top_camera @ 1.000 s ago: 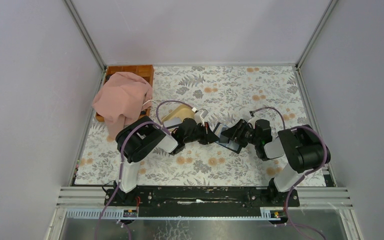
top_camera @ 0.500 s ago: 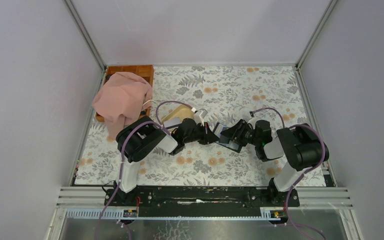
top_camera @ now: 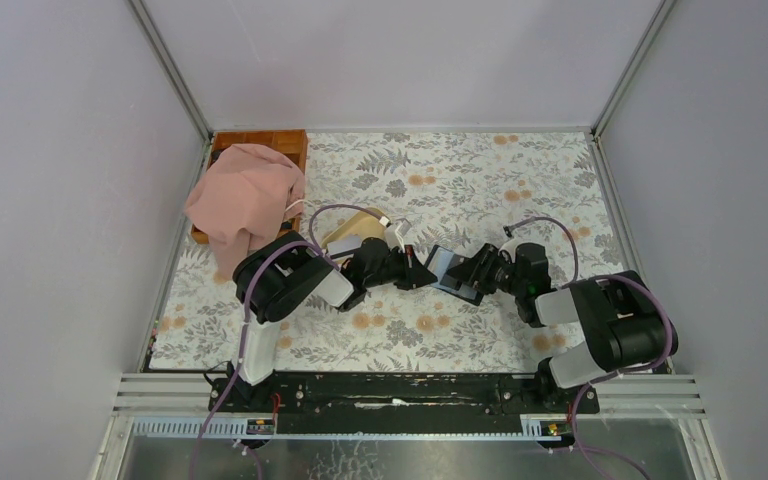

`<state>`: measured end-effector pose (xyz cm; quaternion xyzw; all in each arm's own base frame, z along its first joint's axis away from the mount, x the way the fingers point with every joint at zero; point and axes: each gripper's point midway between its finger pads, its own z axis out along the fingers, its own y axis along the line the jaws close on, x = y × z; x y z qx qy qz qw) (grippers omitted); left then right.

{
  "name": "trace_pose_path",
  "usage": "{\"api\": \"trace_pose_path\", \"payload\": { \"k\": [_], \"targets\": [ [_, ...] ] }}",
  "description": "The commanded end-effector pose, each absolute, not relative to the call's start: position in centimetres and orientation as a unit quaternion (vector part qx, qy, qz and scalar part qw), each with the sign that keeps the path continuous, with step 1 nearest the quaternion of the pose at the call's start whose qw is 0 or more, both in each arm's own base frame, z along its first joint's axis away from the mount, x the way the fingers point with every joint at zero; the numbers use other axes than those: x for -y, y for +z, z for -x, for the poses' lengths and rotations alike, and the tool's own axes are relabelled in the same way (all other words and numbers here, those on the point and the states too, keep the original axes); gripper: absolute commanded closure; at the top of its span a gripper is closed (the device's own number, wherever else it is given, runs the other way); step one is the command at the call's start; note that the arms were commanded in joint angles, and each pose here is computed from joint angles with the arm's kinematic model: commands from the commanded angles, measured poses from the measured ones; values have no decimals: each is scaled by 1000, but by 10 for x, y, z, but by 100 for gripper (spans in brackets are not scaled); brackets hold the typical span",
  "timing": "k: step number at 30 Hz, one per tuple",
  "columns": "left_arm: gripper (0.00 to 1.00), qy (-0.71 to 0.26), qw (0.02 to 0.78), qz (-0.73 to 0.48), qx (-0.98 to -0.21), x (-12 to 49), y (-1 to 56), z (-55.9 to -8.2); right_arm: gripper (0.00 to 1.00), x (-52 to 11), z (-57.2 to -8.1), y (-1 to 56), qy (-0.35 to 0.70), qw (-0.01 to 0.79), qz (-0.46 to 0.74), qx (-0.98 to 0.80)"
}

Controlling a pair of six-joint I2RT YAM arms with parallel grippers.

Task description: Take the credit cards out of the card holder

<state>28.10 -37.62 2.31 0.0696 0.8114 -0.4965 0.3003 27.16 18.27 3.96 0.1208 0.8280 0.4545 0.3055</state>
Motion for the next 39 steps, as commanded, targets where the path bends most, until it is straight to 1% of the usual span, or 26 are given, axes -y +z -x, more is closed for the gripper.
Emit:
{"api": "trace_pose_path", "payload": {
  "k": [1, 3, 5, 8, 11, 15, 17, 19, 21, 24, 28, 31, 33, 34, 37, 38, 39],
  "targets": [
    [100, -407, 224, -52, -884, 340, -45, -257, 57, -175, -271, 41, 439, 321, -117, -831],
    [100, -408, 226, -53, -883, 341, -43, -259, 62, -171, -269, 38, 430, 321, -120, -835],
    [100, -409, 228, -54, -882, 342, -42, -260, 71, -167, -268, 35, 416, 322, -121, -842],
    [100, -408, 227, -54, -883, 343, -42, -261, 83, -163, -267, 35, 403, 326, -120, -847],
    [100, -407, 226, -54, -883, 342, -43, -261, 88, -163, -267, 37, 401, 328, -118, -847],
    [100, -407, 226, -54, -883, 342, -43, -261, 90, -162, -265, 39, 402, 330, -116, -846],
    [100, -407, 225, -53, -884, 342, -44, -261, 99, -161, -264, 41, 401, 333, -114, -846],
    [100, -407, 226, -53, -884, 342, -43, -261, 99, -157, -263, 42, 393, 338, -116, -847],
    [100, -408, 226, -53, -883, 342, -42, -261, 97, -153, -262, 41, 381, 339, -117, -852],
    [100, -409, 227, -54, -882, 343, -41, -262, 100, -147, -261, 44, 367, 349, -119, -854],
    [100, -411, 228, -56, -881, 344, -38, -262, 100, -138, -261, 49, 341, 365, -117, -858],
    [100, -419, 241, -57, -874, 345, -27, -264, 100, -134, -260, 58, 335, 378, -114, -856],
    [99, -430, 260, -65, -862, 346, -9, -266, 100, -136, -260, 71, 340, 392, -102, -849],
    [96, -435, 266, -69, -857, 348, 1, -266, 100, -138, -258, 78, 347, 397, -88, -845],
    [78, -452, 293, -81, -838, 351, 38, -269, 100, -143, -251, 99, 361, 408, -53, -837],
    [59, -460, 307, -84, -829, 352, 55, -271, 100, -144, -249, 105, 365, 413, -43, -833],
    [42, -470, 318, -90, -818, 353, 70, -271, 100, -146, -246, 111, 372, 415, -33, -830]
  ]
}}
